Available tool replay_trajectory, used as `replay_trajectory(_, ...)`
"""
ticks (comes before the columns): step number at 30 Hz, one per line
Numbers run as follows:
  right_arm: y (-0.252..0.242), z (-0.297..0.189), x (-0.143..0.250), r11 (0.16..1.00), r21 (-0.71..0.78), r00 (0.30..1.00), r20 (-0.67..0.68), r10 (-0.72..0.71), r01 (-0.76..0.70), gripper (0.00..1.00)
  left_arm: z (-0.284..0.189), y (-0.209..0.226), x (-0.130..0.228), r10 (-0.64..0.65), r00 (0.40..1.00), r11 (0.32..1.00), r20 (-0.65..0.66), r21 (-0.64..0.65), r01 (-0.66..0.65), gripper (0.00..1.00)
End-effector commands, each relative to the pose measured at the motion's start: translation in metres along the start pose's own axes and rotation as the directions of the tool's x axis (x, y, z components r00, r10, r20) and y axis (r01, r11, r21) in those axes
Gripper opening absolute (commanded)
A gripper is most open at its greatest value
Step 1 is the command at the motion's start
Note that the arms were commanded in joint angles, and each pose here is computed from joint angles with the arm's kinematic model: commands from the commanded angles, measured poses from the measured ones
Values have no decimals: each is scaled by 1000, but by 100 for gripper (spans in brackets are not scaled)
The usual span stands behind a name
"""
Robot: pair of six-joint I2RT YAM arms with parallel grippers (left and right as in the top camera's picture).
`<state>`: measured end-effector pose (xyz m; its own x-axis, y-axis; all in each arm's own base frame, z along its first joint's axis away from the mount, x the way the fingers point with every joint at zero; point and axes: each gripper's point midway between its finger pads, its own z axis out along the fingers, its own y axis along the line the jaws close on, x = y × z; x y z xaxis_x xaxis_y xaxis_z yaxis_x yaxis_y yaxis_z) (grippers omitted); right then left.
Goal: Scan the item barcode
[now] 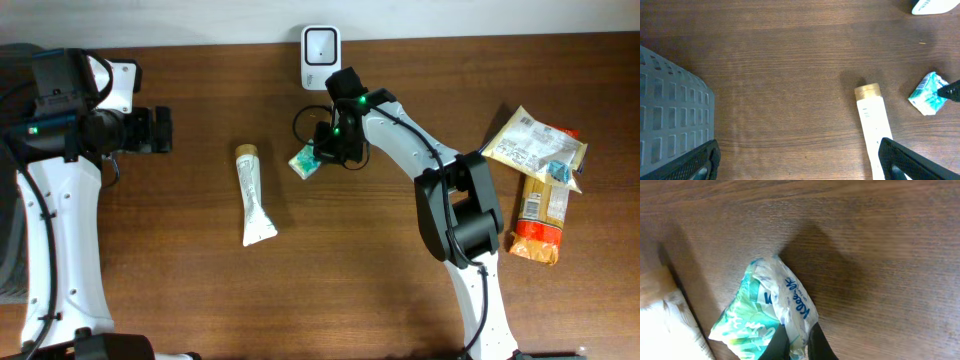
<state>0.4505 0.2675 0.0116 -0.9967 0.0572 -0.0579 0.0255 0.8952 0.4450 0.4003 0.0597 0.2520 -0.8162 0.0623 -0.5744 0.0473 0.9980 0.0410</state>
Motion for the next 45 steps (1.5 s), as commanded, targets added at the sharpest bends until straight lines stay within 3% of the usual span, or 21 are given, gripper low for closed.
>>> replay_trajectory(1,2,-8,3,926,-94,929,-28,-368,364,4,-8,-1,-3,15,1000,1000,22,-2,-15,99)
replay_trajectory(2,7,-16,6,863,-138,870,-25,-493,486,4,-8,-1,-3,15,1000,1000,22,-2,-15,99)
replay_trajectory(4,13,-35,24,640,-224,653,-23,-757,735,4,-8,-1,-3,15,1000,1000,22,-2,-15,99)
replay_trajectory(5,11,-42,29,558,-236,569,-27,-822,796,5,-8,-1,-3,15,1000,1000,22,-2,-15,99)
replay_trajectory(6,6,-48,26,524,-214,529,-37,-848,825,26,-8,-1,-3,15,1000,1000,22,-2,-15,99)
replay_trajectory(8,1,-50,20,529,-177,530,-48,-847,830,47,-8,-1,-3,15,1000,1000,22,-2,-15,99)
replay_trajectory(9,1,-50,19,559,-173,559,-51,-827,811,66,-8,-1,-3,15,1000,1000,22,-2,-15,99)
replay_trajectory(11,0,-50,15,678,-158,677,-67,-733,718,88,-8,-1,-3,15,1000,1000,22,-2,-15,99)
replay_trajectory(12,-2,-51,14,776,-145,774,-85,-628,614,87,-8,-1,-3,15,1000,1000,22,-2,-15,99)
replay_trajectory(13,-3,-50,15,855,-133,850,-108,-516,502,79,-8,-1,-3,15,1000,1000,22,-2,-15,99)
replay_trajectory(16,-12,-41,16,865,-89,856,-126,-502,494,69,-8,-1,-3,15,1000,1000,22,-2,-15,99)
replay_trajectory(19,-16,-26,26,868,-134,858,-136,-495,479,53,-8,-1,-3,15,1000,1000,22,-2,-15,99)
replay_trajectory(24,-23,-10,48,881,-188,866,-185,-465,433,49,-8,-1,-3,15,1000,1000,22,-2,-15,99)
replay_trajectory(29,-17,-6,43,901,-180,890,-168,-424,395,47,-8,-1,-3,15,1000,1000,22,-2,-15,99)
replay_trajectory(31,-15,2,47,911,-132,895,-177,-410,391,38,-8,-1,-3,15,1000,1000,22,-2,-15,99)
replay_trajectory(32,-22,8,47,931,-62,912,-185,-366,361,31,-8,-1,-3,15,1000,1000,22,-2,-15,99)
replay_trajectory(35,-25,9,46,940,-53,922,-184,-341,337,7,-8,-1,-3,15,1000,1000,22,-2,-15,99)
replay_trajectory(39,-23,5,45,948,-56,930,-181,-319,314,4,-8,-1,-3,15,1000,1000,22,-2,-15,99)
replay_trajectory(41,-10,-13,46,948,-105,932,-179,-314,300,4,-8,-1,-3,15,1000,1000,22,-2,-15,99)
replay_trajectory(43,19,-40,51,911,-263,918,-155,-364,317,4,-8,-1,-3,15,1000,1000,22,-2,-15,99)
replay_trajectory(45,61,-96,53,774,-539,904,-49,-424,333,4,-8,-1,-3,15,1000,1000,22,-2,-15,99)
